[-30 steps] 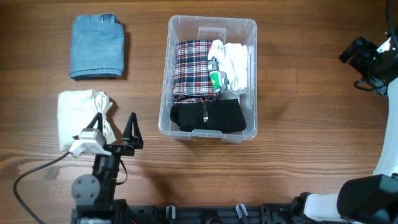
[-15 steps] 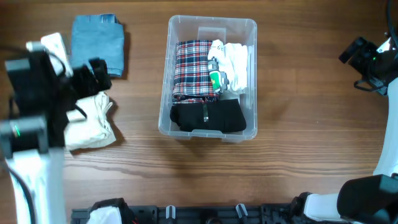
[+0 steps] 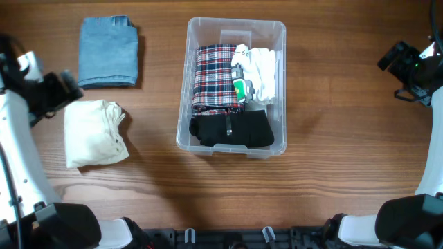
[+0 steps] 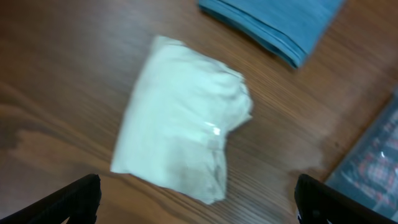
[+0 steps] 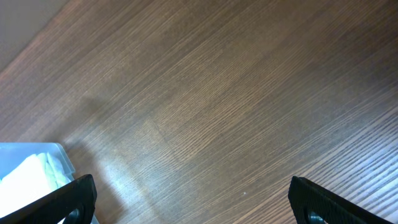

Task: Pack container
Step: 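Move the left gripper down toward the cream cloth on the table, then close the left gripper on the cream cloth's edge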

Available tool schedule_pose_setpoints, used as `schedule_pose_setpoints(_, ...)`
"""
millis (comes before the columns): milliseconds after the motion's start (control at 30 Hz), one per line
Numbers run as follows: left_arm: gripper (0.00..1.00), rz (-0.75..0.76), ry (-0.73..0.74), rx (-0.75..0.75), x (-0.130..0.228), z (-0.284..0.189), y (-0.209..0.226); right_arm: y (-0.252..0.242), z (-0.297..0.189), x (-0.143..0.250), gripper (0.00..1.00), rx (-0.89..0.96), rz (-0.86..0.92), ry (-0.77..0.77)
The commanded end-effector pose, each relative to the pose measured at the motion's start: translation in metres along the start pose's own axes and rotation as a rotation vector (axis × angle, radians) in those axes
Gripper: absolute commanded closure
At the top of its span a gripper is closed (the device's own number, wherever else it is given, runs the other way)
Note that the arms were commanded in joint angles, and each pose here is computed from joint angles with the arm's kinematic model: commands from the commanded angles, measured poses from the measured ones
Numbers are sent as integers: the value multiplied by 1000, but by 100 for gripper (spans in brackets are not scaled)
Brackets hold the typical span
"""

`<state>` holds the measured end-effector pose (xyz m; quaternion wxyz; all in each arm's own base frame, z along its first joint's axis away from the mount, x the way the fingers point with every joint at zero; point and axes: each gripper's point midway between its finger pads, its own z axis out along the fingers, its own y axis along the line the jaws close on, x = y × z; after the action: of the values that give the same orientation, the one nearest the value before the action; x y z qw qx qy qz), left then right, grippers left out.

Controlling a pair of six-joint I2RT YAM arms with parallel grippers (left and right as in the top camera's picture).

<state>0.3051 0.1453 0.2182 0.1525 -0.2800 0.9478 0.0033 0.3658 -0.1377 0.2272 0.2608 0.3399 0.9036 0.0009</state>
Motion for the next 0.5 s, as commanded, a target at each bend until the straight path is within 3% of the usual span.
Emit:
schedule_pose_setpoints(0,0,-88,-19,-53,-3,-3,40,1,1,-3,0,1,8,-4)
schedule_pose_setpoints(167,0,-172,-16,-39,-5,3,64,1,1,-3,0,1,8,-4)
schedule_pose_setpoints(367,0,-118,-30,-28,-7,43,75,1,1,-3,0,1,8,-5)
schedule_pose_setpoints(467,0,-28,-15,77,-2,64,68,1,1,-3,0,1,7,-4)
